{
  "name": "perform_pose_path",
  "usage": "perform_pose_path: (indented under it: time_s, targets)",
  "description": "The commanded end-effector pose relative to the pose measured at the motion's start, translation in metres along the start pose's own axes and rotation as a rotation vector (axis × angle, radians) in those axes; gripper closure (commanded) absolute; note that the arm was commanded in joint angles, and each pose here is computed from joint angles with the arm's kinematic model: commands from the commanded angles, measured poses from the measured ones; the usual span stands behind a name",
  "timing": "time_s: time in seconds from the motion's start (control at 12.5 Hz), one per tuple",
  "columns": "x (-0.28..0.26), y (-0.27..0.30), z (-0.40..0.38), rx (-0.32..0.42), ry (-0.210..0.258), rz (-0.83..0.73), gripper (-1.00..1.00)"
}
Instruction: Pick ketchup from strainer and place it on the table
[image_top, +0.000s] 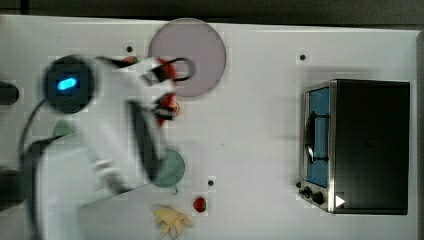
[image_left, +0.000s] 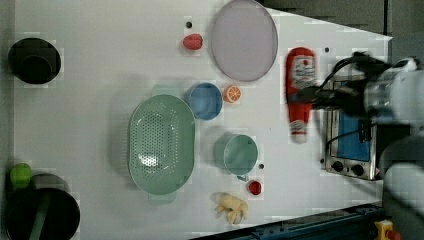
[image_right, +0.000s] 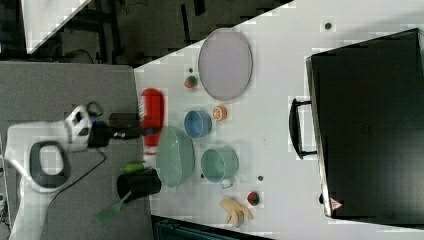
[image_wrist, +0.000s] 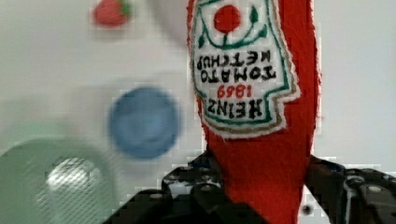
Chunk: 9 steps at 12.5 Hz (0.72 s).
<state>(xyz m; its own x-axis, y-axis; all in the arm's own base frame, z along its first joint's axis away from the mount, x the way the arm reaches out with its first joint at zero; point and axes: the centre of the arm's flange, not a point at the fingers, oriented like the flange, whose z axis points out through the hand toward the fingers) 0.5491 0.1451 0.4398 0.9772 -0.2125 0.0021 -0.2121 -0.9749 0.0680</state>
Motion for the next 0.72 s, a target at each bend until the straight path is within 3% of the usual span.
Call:
perform_pose_path:
  time_s: [0.08,0.4,0.72]
  targets:
    - [0.04,0.096,-0.006,0.01,0.004,0.025,-0.13]
    - [0.047,0.17,0.028,-0.007,-0.056,0.069,-0.13]
    - [0.031,0.197,0.08,-0.013,-0.105,0.114,-0.13]
